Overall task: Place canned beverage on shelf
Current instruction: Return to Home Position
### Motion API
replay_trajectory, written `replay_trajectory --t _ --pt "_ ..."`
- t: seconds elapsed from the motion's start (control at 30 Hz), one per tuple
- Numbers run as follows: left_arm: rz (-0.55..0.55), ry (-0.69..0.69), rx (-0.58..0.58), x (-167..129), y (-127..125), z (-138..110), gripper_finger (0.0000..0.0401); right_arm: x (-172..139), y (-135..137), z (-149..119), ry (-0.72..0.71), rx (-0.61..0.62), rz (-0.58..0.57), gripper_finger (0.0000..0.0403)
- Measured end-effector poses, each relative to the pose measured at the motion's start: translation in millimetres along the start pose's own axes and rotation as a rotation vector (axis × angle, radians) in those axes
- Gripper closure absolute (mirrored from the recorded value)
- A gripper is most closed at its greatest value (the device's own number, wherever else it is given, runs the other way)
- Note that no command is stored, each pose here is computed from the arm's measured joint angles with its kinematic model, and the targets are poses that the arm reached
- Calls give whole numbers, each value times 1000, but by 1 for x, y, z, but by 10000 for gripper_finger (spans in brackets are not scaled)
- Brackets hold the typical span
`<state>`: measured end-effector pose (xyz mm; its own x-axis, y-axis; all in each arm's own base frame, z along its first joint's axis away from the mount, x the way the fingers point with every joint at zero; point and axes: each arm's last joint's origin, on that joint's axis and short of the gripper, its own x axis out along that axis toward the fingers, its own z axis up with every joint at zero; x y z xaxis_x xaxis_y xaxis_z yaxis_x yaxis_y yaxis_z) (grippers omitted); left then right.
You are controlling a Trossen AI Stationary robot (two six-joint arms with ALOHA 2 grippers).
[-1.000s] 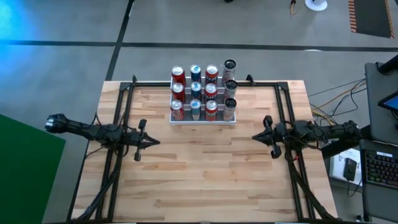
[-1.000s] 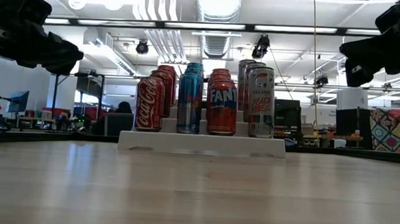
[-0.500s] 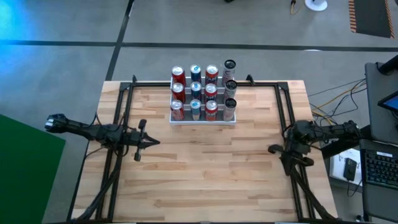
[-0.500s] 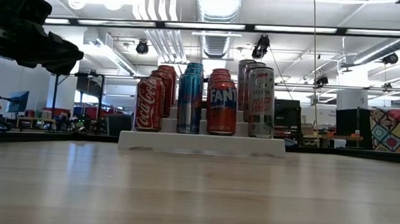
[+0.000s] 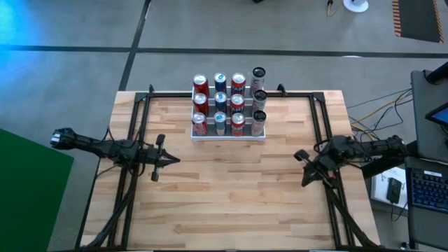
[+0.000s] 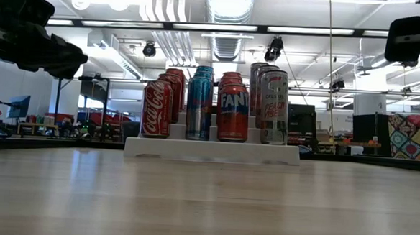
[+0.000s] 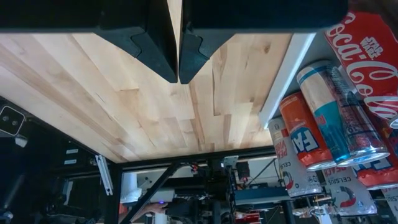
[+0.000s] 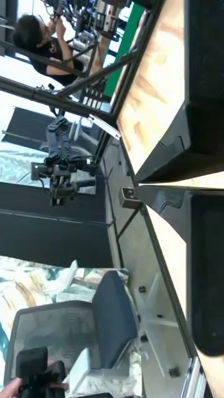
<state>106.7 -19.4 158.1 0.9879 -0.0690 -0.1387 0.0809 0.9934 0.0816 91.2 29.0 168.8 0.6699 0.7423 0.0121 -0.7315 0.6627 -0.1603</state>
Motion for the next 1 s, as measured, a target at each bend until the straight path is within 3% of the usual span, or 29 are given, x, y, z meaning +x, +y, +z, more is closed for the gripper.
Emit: replay_trajectory --t 0.6,1.0 --pt "0 2 0 0 0 0 401 9 -5 -18 158 147 33 394" --pt "0 4 1 0 0 0 401 8 -4 -13 106 94 78 394"
